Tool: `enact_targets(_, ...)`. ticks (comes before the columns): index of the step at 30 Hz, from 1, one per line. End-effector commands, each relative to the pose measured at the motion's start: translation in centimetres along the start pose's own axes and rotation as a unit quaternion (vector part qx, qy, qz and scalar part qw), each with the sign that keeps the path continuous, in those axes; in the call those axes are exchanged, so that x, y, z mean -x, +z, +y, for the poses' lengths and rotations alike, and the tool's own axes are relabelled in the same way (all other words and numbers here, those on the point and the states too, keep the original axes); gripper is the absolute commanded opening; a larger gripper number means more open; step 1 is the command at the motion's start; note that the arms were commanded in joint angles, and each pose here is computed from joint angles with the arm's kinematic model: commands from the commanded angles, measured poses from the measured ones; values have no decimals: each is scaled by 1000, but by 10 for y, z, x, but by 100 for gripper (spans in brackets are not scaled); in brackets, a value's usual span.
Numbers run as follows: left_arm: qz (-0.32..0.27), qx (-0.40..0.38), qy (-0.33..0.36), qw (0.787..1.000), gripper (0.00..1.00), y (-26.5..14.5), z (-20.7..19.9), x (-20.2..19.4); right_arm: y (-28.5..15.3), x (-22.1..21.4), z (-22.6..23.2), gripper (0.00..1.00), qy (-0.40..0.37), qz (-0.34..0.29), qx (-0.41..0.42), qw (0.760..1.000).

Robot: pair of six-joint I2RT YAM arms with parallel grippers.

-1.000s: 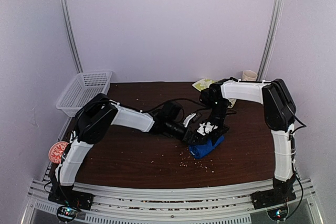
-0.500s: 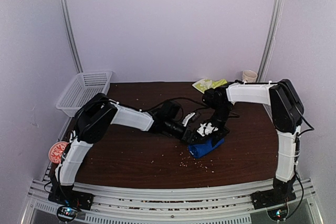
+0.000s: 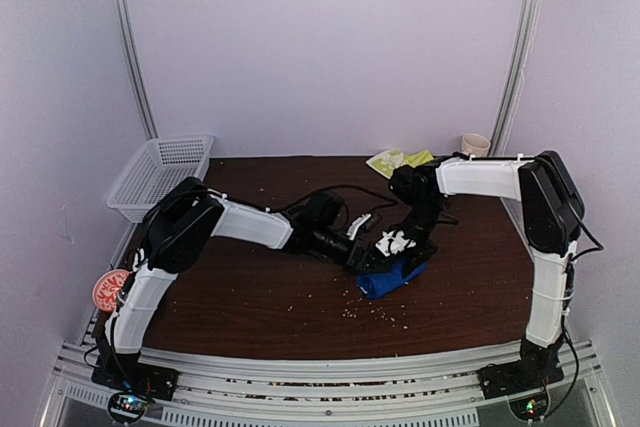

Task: Roll the towels
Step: Pick up the towel from the center of the board.

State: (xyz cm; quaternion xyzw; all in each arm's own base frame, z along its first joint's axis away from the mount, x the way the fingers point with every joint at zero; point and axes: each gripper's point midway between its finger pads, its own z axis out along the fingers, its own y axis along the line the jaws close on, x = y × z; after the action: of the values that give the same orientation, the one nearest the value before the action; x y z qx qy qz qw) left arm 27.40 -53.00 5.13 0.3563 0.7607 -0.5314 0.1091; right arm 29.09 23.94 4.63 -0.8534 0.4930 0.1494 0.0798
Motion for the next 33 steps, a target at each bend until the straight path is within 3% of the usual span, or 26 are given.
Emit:
enact_targets(1, 33, -38, 4, 999, 88, 19, -18, -18, -20, 2, -35, 44, 15, -8, -81, 997)
enact_targets(12, 35, -39, 3, 999, 82, 20, -19, -16, -25, -2, -34, 45, 27, -4, -86, 996)
enact_targets(19, 38, -37, -4, 999, 67, 21, -17, -15, -27, -4, -39, 45, 32, 2, -103, 994)
enact_targets(28, 37, -16, -11, 999, 35, 19, -10, -19, -30, -10, -40, 45, 37, 14, -112, 993)
enact_targets(33, 27, -3, -8, 1000, 1, 14, -10, -12, -38, -12, -40, 48, 44, 14, -120, 992)
